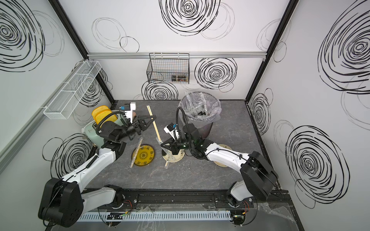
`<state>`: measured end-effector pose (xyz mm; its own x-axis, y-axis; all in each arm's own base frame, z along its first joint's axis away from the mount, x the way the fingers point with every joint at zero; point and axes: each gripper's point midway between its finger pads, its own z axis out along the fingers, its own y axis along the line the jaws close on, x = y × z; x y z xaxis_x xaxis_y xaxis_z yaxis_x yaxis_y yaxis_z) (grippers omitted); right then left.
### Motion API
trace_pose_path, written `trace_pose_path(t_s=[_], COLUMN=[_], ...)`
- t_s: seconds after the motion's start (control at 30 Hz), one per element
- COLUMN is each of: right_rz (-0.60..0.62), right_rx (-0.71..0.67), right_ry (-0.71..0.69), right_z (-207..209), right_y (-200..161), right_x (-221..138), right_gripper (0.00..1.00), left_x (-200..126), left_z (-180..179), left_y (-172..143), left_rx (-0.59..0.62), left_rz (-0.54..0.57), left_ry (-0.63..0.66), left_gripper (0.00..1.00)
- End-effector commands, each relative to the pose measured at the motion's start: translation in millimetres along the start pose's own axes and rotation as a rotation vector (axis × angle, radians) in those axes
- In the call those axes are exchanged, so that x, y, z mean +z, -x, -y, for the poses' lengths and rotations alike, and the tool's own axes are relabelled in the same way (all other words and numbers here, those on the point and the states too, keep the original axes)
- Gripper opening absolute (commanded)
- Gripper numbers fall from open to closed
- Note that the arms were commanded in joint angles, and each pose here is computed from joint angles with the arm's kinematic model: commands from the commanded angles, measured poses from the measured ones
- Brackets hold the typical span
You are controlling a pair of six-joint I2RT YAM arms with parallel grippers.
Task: Remove the packaging of disposable chopsticks
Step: Remove the packet bag from the disposable chopsticks, then place the packet bag in the trash bin.
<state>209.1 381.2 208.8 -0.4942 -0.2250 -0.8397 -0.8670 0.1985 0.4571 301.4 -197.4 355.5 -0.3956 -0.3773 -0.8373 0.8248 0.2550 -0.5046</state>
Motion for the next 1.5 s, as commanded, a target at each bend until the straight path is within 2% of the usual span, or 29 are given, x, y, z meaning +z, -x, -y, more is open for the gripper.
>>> trace_pose_path(t_s=[0.0,0.53,0.8,0.97,1.47], right_rz=[0.003,-0.04,-0.029,0.057,0.248], right_rx=[-0.005,0.026,-0.007,-0.058,-0.121], right_ry=[-0.007,-0.134,-0.232,-0.326,-0.534], right_z=[-5,9,11,12,22], right_y=[-4,-26,-19,4,133], right_x=[-6,-26,-54,-76,-146], right_gripper=[0.01,0.0,0.0,0.0,0.0], left_x=[1,2,2,2,4], left_z=[11,10,10,9,11], left_y=[5,4,4,4,2], left_rx=[0.042,0.038,0.038,0.037,0.031], left_rz=[0.007,0.004,0.005,0.003,-0.008], left_ry=[-0.045,-0.042,-0.043,-0.043,-0.051], left_gripper=[0.0,0.0,0.0,0.0,0.0])
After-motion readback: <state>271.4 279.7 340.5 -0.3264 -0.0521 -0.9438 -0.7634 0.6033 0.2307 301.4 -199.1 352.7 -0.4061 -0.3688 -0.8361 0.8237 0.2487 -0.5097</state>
